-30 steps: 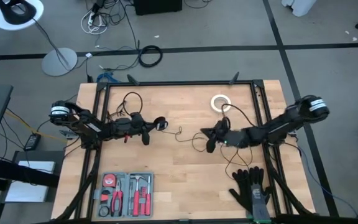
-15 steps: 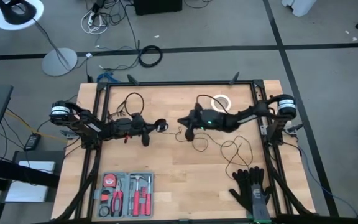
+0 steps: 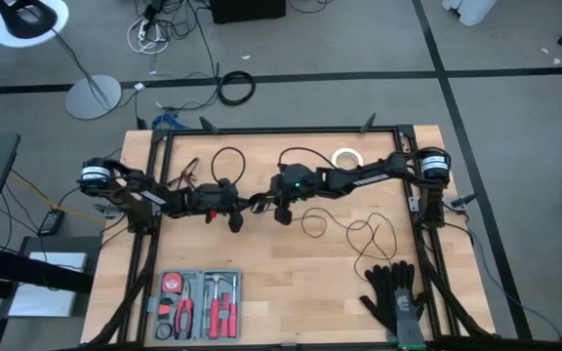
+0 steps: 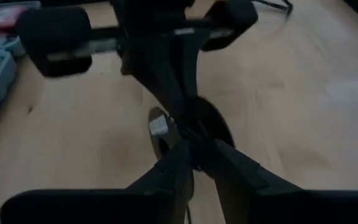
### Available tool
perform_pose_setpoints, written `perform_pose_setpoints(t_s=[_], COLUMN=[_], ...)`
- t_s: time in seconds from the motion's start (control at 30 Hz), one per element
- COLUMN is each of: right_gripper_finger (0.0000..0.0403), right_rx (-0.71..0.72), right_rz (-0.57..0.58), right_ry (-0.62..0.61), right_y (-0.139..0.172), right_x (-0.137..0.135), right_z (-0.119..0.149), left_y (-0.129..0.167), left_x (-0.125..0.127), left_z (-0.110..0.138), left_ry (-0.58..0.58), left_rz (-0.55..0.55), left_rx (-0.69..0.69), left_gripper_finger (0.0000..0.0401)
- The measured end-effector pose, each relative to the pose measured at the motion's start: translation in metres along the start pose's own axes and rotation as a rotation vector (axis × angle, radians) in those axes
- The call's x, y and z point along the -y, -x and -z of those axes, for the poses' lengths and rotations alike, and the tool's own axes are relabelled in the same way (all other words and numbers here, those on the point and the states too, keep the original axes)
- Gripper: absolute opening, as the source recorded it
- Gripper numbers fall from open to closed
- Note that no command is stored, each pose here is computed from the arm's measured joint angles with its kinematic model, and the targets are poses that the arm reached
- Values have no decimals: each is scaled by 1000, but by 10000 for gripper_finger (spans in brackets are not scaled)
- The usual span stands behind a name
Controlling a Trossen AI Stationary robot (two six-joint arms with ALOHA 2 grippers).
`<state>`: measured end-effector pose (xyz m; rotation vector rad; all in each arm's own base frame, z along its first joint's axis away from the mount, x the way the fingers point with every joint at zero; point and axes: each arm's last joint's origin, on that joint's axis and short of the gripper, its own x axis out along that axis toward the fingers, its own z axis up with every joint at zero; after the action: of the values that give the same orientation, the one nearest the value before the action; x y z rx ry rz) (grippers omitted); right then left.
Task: Coil cords
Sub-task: Coil the black wire on the black spool
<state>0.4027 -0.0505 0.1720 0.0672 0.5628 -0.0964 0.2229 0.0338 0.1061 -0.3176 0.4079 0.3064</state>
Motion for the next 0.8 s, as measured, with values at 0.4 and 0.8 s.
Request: perform_pose_setpoints(t_s=[0.4,0.8], right_gripper_finger=[67,28], right_rx=[-18,-72], right_rz=[-86,-88], right_ry=[-28,-25], right_y=[-1,0], right_x=[-2,-2], right_z=[3,8], left_y=[-3,-2], left_x=[2,4], left_z=[-5,-11], left_ry=[-23,-16], left_rz=[7,27], left_rx=[6,85], left_gripper_finger=[0,0])
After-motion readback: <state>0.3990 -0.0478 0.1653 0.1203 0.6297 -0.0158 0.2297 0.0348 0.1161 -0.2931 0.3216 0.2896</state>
